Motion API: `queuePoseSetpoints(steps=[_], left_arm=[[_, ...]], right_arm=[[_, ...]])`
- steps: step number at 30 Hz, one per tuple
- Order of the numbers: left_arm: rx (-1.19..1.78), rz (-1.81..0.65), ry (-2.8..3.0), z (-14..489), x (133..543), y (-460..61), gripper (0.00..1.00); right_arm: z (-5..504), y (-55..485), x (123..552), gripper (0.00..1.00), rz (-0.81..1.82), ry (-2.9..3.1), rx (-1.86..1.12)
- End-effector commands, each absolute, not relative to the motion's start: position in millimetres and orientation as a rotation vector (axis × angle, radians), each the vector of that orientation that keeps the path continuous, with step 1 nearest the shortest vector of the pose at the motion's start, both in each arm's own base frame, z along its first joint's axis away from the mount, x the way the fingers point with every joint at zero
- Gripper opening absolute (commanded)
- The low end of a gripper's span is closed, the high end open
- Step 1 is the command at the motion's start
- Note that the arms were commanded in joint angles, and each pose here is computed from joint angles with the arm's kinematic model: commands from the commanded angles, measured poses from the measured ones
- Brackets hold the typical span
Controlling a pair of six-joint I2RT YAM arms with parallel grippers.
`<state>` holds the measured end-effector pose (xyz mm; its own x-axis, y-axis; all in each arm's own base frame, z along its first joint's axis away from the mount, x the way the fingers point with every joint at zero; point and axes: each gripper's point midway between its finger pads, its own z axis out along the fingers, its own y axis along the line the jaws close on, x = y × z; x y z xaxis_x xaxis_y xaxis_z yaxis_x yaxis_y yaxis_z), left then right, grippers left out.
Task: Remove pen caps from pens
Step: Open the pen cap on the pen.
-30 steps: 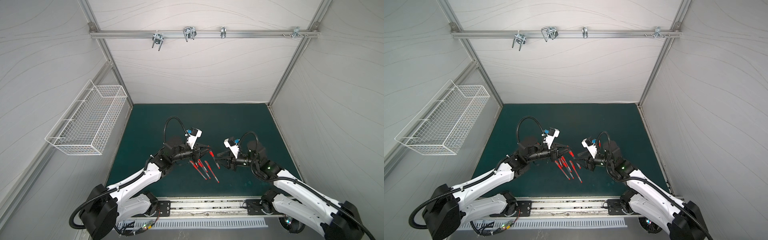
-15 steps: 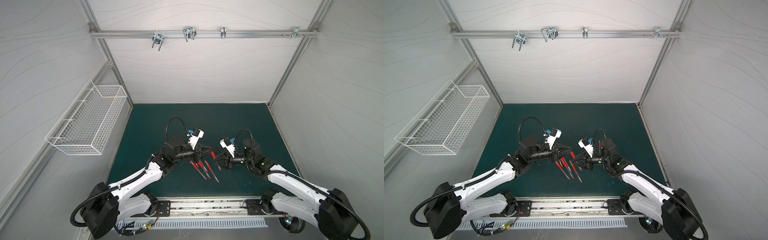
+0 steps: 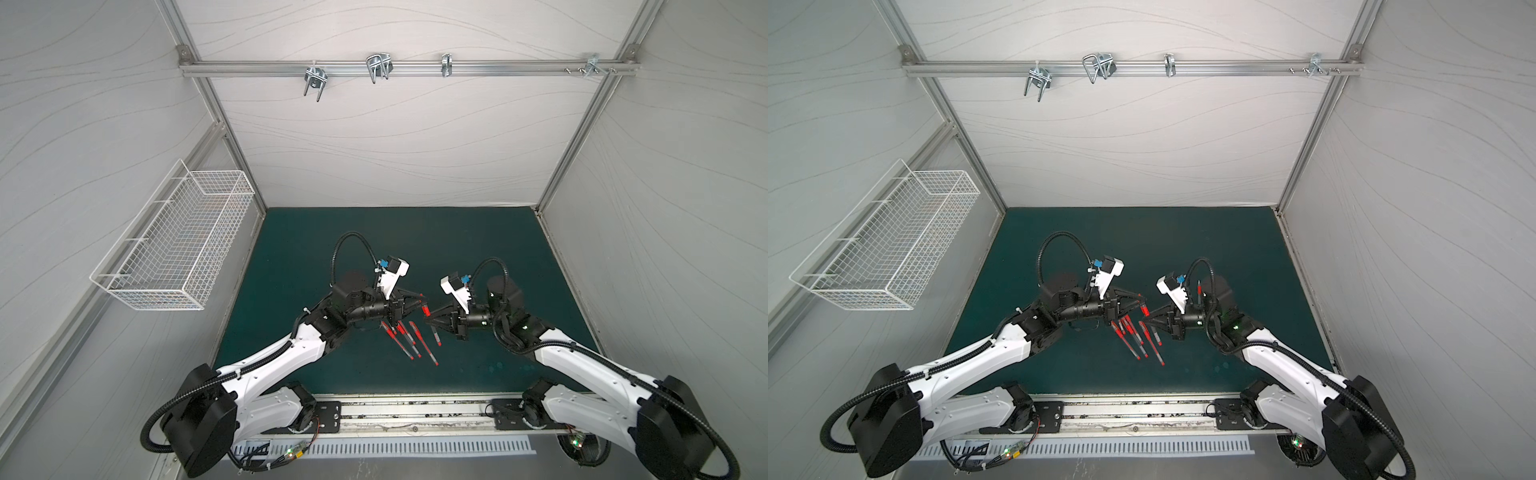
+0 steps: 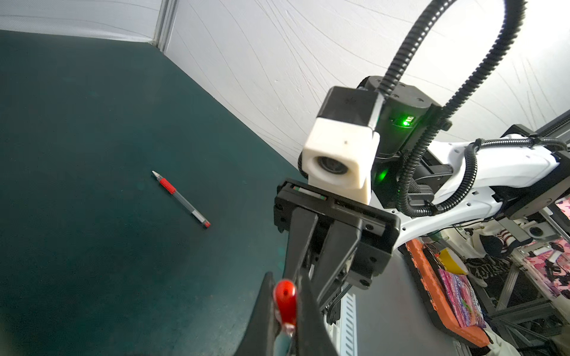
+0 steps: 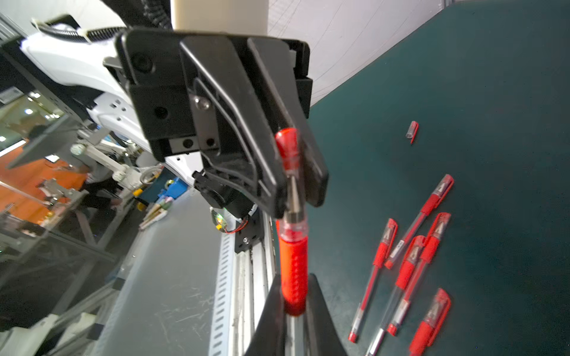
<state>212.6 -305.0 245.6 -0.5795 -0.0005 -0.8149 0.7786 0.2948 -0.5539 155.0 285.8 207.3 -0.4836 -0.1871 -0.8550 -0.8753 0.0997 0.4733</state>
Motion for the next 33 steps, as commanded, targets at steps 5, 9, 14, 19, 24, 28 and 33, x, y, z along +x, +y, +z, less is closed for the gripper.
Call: queuePoseSetpoints(steps=[5, 9, 14, 19, 24, 28, 33], left_arm=[[0.525, -1.195, 1.817, 268, 241, -290, 0.0], [0.439, -1.117, 1.827, 267, 251, -277, 0.0], [0.416, -1.092, 1.809, 270, 252, -270, 0.0], [0.424, -1.111, 1.781, 276, 249, -268, 0.0], [0.417, -1.149, 1.746, 283, 247, -264, 0.0], [0.409, -1.164, 1.727, 288, 247, -261, 0.0], [0.392, -1.159, 1.703, 294, 246, -254, 0.0]], right_arm=[[180, 291, 166, 0.0, 1.022, 1.829, -1.018], [169, 283, 177, 0.0, 0.727, 1.847, -0.928], [168, 289, 169, 0.0, 0.632, 1.819, -0.944], [166, 298, 151, 0.0, 0.934, 1.853, -1.024], [174, 296, 137, 0.0, 1.305, 1.828, -1.048], [173, 290, 141, 0.0, 1.404, 1.84, -1.014], [164, 287, 151, 0.0, 1.259, 1.886, -0.978]])
